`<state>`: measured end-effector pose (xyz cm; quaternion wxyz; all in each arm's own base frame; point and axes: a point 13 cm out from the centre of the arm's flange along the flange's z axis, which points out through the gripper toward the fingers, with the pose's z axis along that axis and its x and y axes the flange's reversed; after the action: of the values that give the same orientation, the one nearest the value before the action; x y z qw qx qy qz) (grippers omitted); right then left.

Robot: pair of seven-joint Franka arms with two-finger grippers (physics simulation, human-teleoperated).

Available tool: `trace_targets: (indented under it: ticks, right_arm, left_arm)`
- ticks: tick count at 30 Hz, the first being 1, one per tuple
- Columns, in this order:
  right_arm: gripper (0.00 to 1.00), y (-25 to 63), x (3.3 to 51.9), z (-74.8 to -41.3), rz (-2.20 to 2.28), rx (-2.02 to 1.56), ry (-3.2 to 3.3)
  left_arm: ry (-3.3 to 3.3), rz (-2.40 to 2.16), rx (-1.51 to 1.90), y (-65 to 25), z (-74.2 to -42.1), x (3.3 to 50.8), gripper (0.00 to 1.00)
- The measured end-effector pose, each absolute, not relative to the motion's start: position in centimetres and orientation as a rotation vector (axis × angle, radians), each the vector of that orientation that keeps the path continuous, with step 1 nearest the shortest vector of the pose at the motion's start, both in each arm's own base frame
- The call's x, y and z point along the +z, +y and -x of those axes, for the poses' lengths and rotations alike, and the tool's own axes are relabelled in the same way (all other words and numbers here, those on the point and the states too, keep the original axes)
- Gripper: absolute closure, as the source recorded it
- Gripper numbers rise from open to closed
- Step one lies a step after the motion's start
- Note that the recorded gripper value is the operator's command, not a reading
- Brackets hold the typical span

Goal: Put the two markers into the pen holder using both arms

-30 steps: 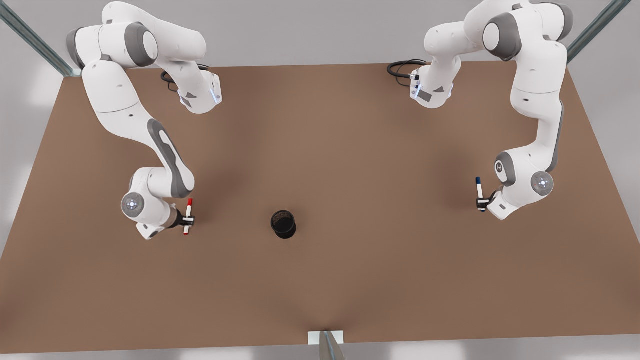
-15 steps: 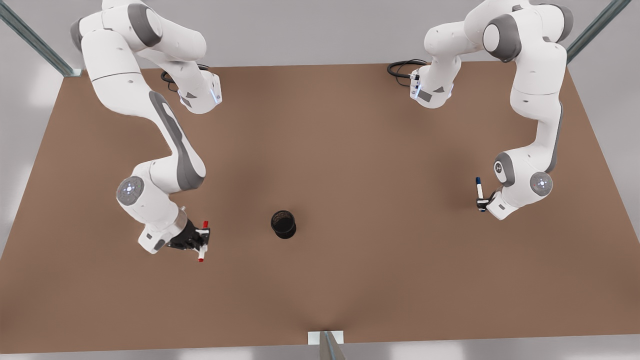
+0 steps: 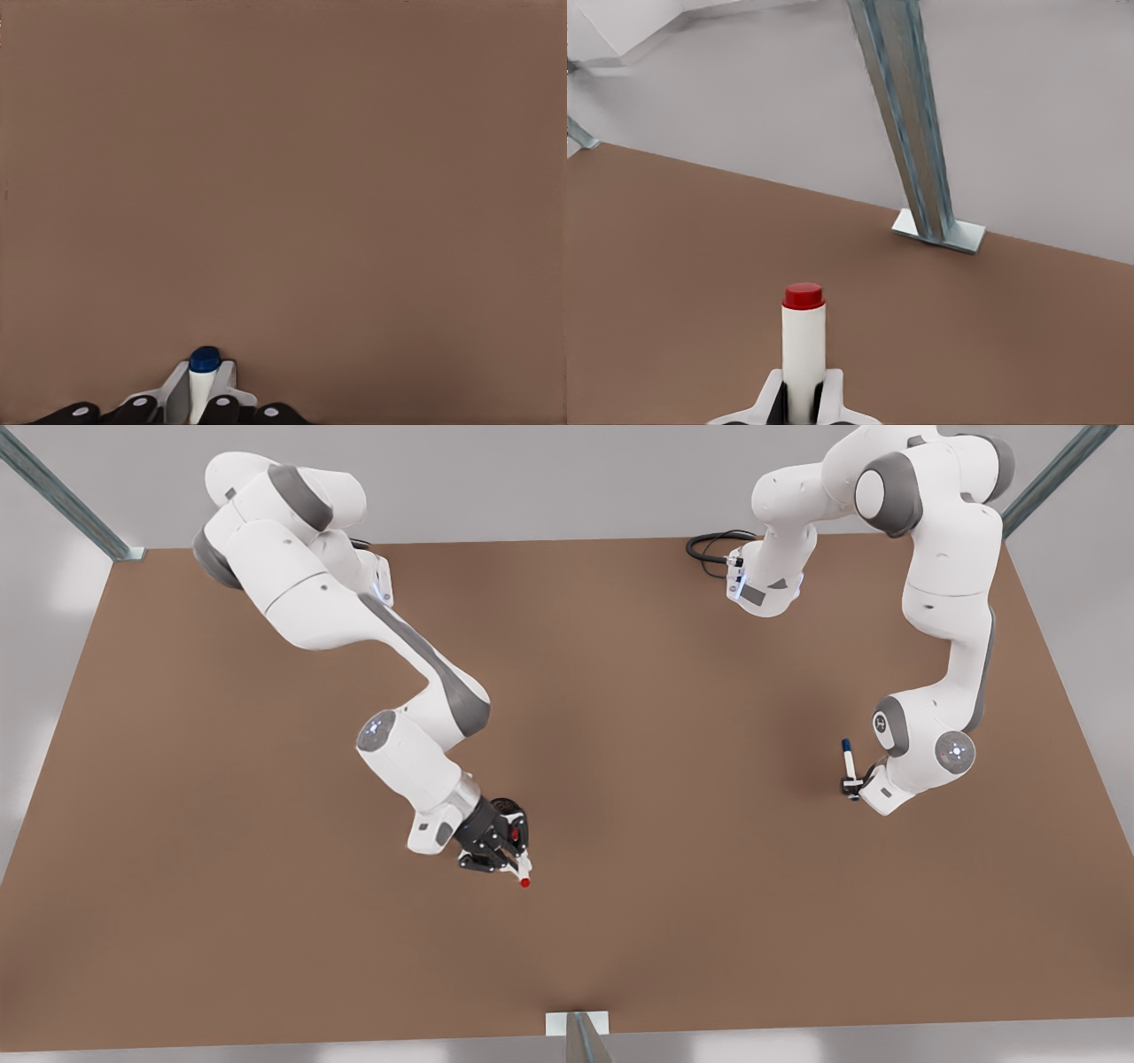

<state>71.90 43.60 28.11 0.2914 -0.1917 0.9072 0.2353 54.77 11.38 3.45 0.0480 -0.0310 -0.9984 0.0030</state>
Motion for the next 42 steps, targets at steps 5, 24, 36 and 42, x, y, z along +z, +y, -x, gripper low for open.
trace_targets:
  ticks: [5, 24, 36, 42]
  right_arm:
    - [0.79, 40.2, 20.8, -67.9, 0.466, 0.657, 2.473]
    - [0.06, 37.9, 14.5, -63.9, 0.458, 0.653, 2.283]
    - [0.00, 31.6, 48.9, -76.5, 0.625, 0.247, 2.244]
    - [0.00, 0.2, 50.4, -69.9, 0.130, -0.126, 2.756]
  left_arm:
    - [-3.053, 0.088, 0.007, 11.3, -55.1, 4.0, 0.73]
    - [-3.163, 0.163, -0.015, 8.2, -59.1, 15.0, 0.75]
    - [-3.121, 0.409, 0.257, -7.3, -61.9, 27.7, 0.78]
    - [-3.015, 0.778, 0.654, -28.6, -59.2, 32.4, 0.79]
